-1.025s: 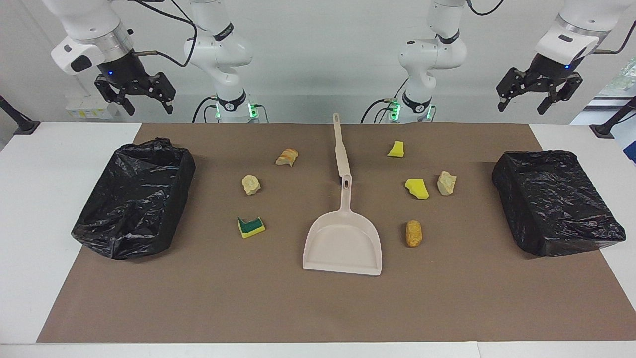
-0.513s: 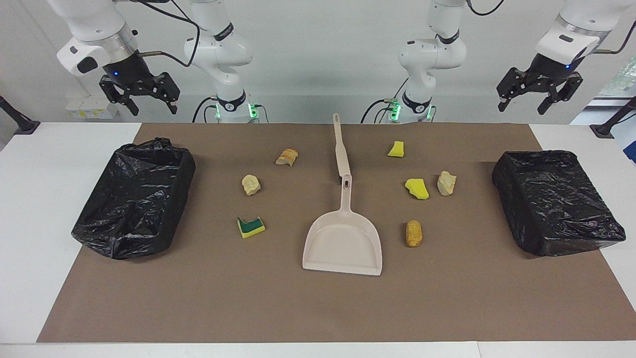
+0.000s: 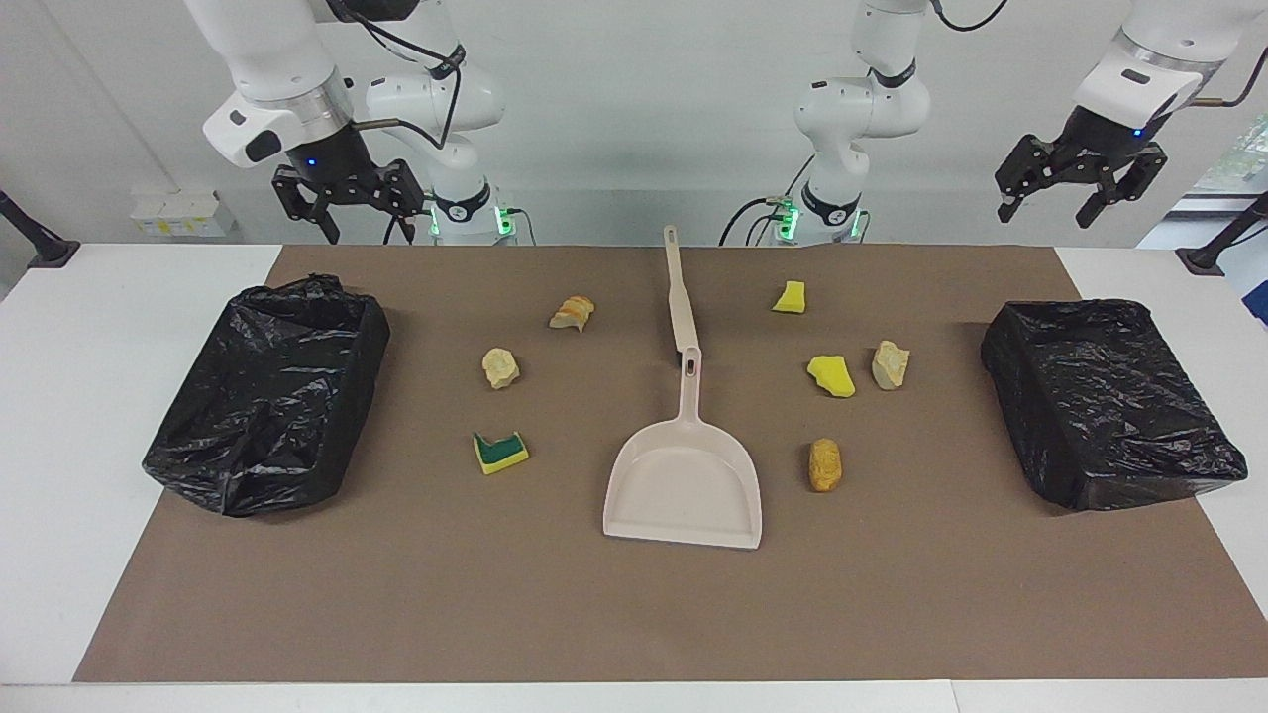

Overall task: Sweep and dump trash in bin
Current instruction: 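Reach the right gripper toward the beige dustpan handle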

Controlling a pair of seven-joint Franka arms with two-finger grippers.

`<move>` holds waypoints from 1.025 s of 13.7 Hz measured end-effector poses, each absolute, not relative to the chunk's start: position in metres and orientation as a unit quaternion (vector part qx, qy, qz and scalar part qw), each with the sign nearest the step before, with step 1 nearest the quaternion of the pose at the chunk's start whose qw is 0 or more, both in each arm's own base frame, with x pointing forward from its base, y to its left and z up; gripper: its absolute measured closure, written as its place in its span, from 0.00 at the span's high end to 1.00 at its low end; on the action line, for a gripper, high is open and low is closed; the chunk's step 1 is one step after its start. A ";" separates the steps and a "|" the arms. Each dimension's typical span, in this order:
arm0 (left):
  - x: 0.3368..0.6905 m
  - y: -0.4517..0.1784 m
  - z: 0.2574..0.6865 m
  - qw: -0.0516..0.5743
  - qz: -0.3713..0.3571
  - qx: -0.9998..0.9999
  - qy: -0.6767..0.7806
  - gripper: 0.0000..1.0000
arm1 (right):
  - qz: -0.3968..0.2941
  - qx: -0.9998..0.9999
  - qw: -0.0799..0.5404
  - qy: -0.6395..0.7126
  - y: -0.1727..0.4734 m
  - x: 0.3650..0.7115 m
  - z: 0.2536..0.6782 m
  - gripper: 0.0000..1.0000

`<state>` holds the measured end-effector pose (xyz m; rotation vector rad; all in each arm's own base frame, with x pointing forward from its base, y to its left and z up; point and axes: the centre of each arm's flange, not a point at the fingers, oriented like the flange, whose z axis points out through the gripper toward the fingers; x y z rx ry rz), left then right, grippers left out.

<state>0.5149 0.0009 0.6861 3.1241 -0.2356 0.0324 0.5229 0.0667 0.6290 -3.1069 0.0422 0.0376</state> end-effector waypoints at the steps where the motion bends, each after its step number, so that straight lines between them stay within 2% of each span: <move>1: 0.515 0.001 0.686 0.004 0.010 0.997 -0.075 1.00 | 0.011 -1.000 0.016 0.022 0.084 0.527 0.622 1.00; 6: 0.515 0.001 0.686 0.004 0.010 0.997 -0.075 1.00 | 0.015 -0.997 0.010 0.079 0.175 0.549 0.569 1.00; 14: 0.515 0.001 0.686 0.004 0.010 0.997 -0.075 1.00 | 0.017 -0.989 -0.004 0.149 0.320 0.543 0.489 1.00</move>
